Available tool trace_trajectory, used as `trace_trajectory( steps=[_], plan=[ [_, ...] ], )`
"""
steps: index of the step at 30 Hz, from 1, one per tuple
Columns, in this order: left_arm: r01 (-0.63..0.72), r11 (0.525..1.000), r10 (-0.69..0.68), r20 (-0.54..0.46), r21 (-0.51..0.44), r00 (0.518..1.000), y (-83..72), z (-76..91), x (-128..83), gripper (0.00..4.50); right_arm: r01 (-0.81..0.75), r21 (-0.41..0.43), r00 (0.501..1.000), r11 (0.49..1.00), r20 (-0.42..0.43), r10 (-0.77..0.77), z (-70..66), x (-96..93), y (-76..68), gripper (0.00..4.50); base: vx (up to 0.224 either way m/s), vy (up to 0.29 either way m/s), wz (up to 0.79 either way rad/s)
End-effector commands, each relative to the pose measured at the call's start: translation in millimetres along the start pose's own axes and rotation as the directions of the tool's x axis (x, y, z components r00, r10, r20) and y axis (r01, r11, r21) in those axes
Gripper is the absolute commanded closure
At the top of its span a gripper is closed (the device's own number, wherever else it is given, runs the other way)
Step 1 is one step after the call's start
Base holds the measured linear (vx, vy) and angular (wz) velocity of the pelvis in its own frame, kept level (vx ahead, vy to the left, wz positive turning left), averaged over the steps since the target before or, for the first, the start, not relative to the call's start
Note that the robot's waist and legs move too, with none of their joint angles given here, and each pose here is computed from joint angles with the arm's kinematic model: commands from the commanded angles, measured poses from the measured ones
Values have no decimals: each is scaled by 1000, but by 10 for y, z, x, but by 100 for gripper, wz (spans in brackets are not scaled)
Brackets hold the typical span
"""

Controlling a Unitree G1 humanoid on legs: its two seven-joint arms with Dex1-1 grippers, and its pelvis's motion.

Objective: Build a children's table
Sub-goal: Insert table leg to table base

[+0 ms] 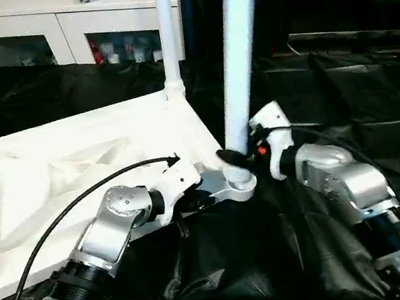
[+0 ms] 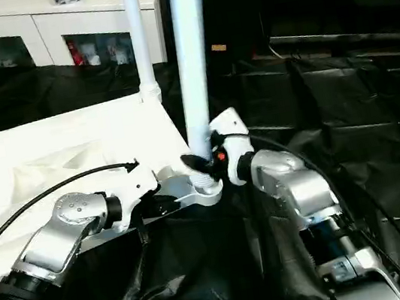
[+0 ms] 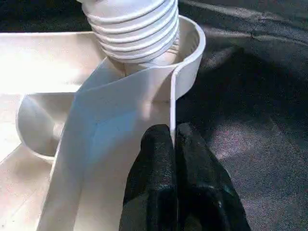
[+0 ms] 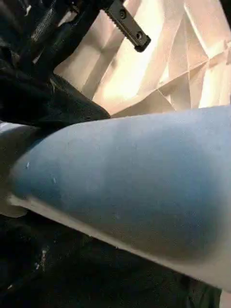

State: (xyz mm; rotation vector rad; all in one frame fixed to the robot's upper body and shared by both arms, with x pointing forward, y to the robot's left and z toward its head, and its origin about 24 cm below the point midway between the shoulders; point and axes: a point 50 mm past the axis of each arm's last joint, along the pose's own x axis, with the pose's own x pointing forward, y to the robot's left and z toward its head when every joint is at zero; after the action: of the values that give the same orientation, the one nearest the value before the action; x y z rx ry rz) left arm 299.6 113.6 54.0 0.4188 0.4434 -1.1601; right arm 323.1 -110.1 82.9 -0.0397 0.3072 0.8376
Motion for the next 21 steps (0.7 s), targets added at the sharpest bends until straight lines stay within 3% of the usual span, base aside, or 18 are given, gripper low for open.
trace_trajectory(
  steps=[1,21],
  plan=[
    [-1,1000,1,6,-23,1000,20,-20,-2,450,-3,-16,1000,1000,-28,3,-25,-6,-16,258,0,0,0],
    [-7,1000,8,12,-22,1000,93,-12,0,450,-22,21,999,1000,-43,23,-85,-131,-17,259,0,0,0]
  ],
)
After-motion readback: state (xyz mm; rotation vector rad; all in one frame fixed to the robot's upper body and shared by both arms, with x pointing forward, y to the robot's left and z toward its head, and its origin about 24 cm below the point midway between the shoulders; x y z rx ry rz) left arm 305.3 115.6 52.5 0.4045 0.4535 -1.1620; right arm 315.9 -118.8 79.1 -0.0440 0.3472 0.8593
